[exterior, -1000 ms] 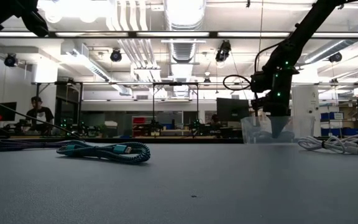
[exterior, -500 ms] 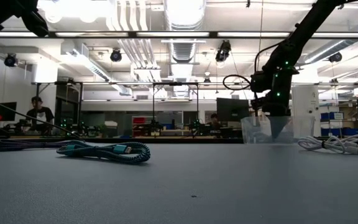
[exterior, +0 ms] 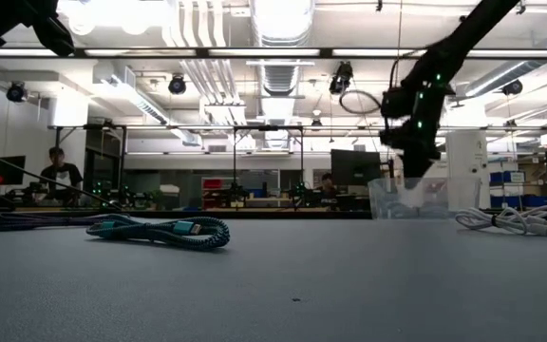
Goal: Pick and place USB-C Cables
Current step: Put the blue charger cable into the bin
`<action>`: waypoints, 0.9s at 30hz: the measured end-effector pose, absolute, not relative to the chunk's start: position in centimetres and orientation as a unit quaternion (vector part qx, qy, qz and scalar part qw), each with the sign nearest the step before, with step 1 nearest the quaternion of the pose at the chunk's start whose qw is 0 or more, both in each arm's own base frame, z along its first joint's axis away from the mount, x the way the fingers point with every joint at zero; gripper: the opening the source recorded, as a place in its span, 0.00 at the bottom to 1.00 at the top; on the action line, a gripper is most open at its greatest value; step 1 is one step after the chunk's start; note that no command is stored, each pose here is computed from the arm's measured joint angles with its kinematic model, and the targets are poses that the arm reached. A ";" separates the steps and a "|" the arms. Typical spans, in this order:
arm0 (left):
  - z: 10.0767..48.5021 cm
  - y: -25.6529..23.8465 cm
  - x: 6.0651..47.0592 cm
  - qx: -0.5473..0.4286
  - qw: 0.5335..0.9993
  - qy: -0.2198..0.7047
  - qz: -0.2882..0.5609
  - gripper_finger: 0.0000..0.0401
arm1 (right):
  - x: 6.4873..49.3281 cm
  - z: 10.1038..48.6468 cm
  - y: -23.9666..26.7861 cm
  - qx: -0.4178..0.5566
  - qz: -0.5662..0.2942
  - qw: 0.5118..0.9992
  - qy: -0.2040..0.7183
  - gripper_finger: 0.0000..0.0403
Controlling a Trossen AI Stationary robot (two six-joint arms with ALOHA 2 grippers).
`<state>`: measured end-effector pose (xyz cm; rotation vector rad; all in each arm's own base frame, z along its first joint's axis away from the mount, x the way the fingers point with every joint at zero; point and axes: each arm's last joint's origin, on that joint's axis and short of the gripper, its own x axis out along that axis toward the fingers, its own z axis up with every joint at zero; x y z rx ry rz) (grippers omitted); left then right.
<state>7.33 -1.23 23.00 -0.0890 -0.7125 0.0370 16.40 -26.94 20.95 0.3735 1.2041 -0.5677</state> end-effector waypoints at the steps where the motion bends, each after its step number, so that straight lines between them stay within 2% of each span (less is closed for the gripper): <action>1: 23.0 -1.2 7.3 -0.044 0.936 -0.349 0.018 0.00 | 16.5 21.7 -26.6 0.168 -0.266 0.776 0.547 0.29; 9: 23.0 -1.2 7.3 -0.043 0.936 -0.348 0.018 0.00 | 18.0 27.7 -21.2 0.105 -0.264 0.837 0.468 0.27; 14: 23.0 -1.2 7.3 -0.044 0.936 -0.348 0.021 0.00 | 18.8 29.8 -16.8 0.074 -0.241 0.878 0.407 0.27; 20: 23.0 -1.1 7.3 -0.053 0.936 -0.344 0.045 0.00 | 18.7 30.1 -12.3 0.053 -0.207 0.919 0.331 0.27; 27: 23.0 -1.0 7.3 -0.039 0.935 -0.349 0.051 0.00 | 18.6 27.4 -8.5 0.039 -0.154 0.953 0.259 0.27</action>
